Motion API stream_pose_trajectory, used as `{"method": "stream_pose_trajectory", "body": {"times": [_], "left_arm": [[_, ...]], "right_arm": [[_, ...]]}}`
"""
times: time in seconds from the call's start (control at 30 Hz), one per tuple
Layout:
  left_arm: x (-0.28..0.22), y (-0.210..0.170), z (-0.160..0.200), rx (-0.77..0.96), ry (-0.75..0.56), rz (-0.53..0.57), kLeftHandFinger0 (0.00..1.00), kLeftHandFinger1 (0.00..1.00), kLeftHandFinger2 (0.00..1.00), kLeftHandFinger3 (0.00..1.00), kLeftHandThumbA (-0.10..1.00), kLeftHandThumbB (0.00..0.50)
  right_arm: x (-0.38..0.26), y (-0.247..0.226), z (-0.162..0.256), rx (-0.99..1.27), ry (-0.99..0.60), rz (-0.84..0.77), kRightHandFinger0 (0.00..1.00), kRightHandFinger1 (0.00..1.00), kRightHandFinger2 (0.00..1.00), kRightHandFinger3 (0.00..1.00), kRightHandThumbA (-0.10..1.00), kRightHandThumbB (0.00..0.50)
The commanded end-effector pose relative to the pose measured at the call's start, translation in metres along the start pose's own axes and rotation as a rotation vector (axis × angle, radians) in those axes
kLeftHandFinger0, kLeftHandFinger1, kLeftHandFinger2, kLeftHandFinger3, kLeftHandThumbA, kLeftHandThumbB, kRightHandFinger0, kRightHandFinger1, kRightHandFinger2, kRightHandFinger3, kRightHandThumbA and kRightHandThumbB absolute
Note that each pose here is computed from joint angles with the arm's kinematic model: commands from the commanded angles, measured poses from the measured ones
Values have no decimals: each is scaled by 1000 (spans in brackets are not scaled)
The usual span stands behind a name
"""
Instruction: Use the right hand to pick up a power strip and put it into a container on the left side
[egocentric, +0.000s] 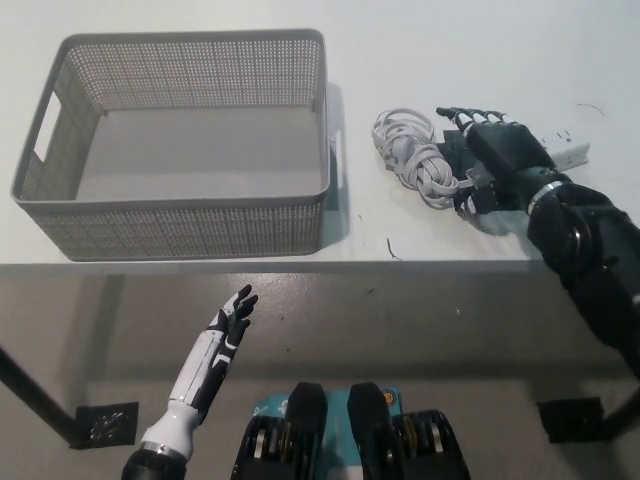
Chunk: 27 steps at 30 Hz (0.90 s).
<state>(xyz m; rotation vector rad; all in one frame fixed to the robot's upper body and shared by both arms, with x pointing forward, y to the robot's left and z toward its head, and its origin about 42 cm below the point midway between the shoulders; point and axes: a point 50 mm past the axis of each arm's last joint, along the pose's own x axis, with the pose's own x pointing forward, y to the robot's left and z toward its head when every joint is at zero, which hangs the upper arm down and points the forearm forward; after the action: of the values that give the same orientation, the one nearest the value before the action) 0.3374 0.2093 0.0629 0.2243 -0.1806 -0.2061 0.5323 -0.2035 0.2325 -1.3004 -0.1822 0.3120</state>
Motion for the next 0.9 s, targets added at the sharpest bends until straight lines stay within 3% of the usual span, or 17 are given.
{"method": "stream_pose_trajectory", "body": {"times": [0.0,0.1,0.17,0.2,0.23,0.27,0.3,0.33,0.37,0.4,0.43,0.47,0.5,0.57,0.63,0.7,0.87], "left_arm": [[8,6,13,7,-80,3,1000,1000,1000,1000,1000,177],[7,4,12,6,-76,6,1000,1000,1000,1000,1000,165],[7,4,12,7,-77,7,1000,1000,1000,1000,1000,147],[6,3,12,5,-77,8,1000,1000,1000,1000,1000,135],[6,3,12,6,-77,8,1000,1000,1000,1000,1000,133],[5,3,12,8,-76,5,1000,1000,1000,1000,1000,137],[6,4,13,9,-79,7,1000,1000,1000,1000,1000,146],[7,5,14,9,-82,11,1000,1000,1000,1000,1000,139],[7,5,14,8,-83,12,1000,1000,1000,1000,1000,138],[7,6,14,9,-83,11,1000,1000,1000,1000,1000,144],[7,7,14,10,-84,10,1000,1000,1000,1000,1000,145],[7,7,14,9,-84,8,1000,1000,1000,1000,1000,145],[7,7,14,11,-82,8,1000,1000,1000,1000,1000,146],[8,7,14,25,-84,9,1000,1000,1000,1000,1000,143],[8,8,15,24,-86,10,1000,1000,1000,1000,1000,130],[7,8,14,22,-84,13,1000,1000,1000,1000,1000,119],[7,8,14,23,-82,11,1000,1000,1000,1000,1000,106]], "right_arm": [[24,-20,25,-30,-79,-105,1000,1000,1000,1000,1000,419],[30,-2,28,-6,-75,-181,1000,1000,1000,1000,1000,404],[31,8,30,6,-68,-286,1000,1000,1000,1000,759,327],[29,13,30,14,-67,-375,1000,1000,1000,1000,445,318],[27,16,31,27,-68,-437,948,955,999,1000,328,316],[24,20,32,4,-70,-537,538,570,620,693,20,300],[22,22,33,-16,-66,-575,62,221,375,438,-95,230],[22,23,35,-28,-74,-605,12,47,253,299,-99,205],[21,23,35,-30,-78,-613,2,11,246,337,-100,213],[20,24,37,-34,-101,-632,0,154,463,431,-100,141],[19,24,38,-29,-130,-641,21,312,738,642,-100,184],[19,25,38,-30,-142,-642,13,365,785,692,-100,184],[19,24,38,-35,-150,-635,30,416,817,751,-100,199],[18,23,38,-22,-173,-643,1,461,815,855,-100,170],[19,20,38,-37,-187,-654,0,481,816,903,-100,190],[18,20,38,-41,-193,-665,0,473,807,901,-100,180],[19,5,40,-32,-250,-726,0,284,748,776,-100,220]]}}
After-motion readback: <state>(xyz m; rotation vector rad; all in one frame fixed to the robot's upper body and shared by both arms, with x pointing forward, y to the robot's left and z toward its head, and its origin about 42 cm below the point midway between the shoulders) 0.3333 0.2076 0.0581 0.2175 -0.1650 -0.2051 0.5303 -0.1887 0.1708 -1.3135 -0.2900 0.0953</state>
